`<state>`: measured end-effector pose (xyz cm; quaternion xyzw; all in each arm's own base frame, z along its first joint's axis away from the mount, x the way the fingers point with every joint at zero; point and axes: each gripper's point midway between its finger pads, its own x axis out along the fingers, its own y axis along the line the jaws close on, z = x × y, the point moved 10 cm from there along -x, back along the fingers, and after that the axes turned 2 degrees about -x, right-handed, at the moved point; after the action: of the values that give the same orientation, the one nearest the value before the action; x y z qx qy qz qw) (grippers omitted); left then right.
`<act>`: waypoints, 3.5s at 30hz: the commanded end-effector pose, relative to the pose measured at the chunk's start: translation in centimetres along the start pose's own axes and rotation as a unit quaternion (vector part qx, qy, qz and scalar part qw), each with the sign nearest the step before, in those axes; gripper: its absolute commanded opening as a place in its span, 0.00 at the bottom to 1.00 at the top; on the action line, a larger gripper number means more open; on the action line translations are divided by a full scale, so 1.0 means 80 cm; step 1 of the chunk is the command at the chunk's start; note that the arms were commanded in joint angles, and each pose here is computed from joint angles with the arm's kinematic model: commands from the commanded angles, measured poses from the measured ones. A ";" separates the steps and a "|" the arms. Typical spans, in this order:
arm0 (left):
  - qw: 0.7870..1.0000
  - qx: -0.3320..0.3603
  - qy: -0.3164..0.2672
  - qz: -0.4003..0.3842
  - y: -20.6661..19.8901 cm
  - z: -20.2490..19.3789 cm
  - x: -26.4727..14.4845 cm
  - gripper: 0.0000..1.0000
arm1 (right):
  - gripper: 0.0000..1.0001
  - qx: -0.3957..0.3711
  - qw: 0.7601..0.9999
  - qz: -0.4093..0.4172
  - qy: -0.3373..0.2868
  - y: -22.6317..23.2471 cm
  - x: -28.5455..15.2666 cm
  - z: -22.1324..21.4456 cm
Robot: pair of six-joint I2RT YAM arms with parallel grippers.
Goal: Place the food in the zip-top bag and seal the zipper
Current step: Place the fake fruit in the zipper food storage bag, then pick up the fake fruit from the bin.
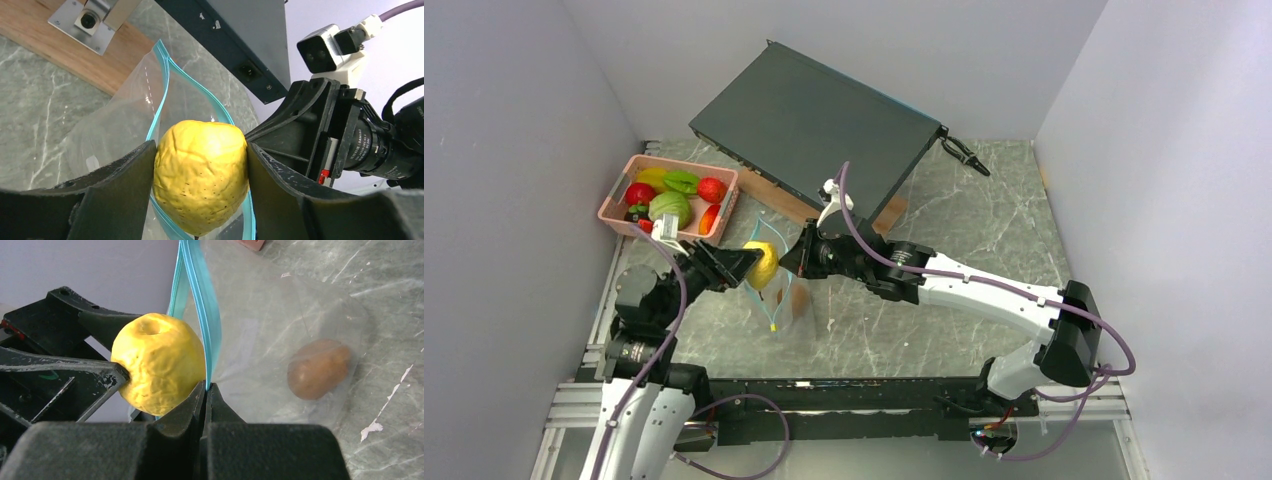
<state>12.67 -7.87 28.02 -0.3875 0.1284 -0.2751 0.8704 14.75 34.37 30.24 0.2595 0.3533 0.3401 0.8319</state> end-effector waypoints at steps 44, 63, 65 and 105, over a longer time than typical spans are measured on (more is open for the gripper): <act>0.884 -0.004 -0.143 0.445 0.153 0.159 0.013 1.00 | 0.00 -0.016 0.997 0.070 -0.024 0.023 -0.038 0.017; 0.941 -0.126 -0.027 0.313 0.287 0.221 0.154 0.80 | 0.00 -0.027 0.997 0.066 -0.011 0.023 -0.031 0.014; 0.936 -0.139 -0.018 0.324 0.294 0.215 0.167 0.79 | 0.00 -0.028 0.997 0.065 -0.009 0.023 -0.030 0.013; 0.868 -0.161 0.001 0.470 0.381 0.164 0.258 0.71 | 0.00 -0.020 0.999 0.036 -0.003 0.023 -0.017 0.014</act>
<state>46.55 4.76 14.34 -0.4246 0.3364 0.1884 0.8192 14.01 33.87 30.99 0.2392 0.3543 0.3699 0.8249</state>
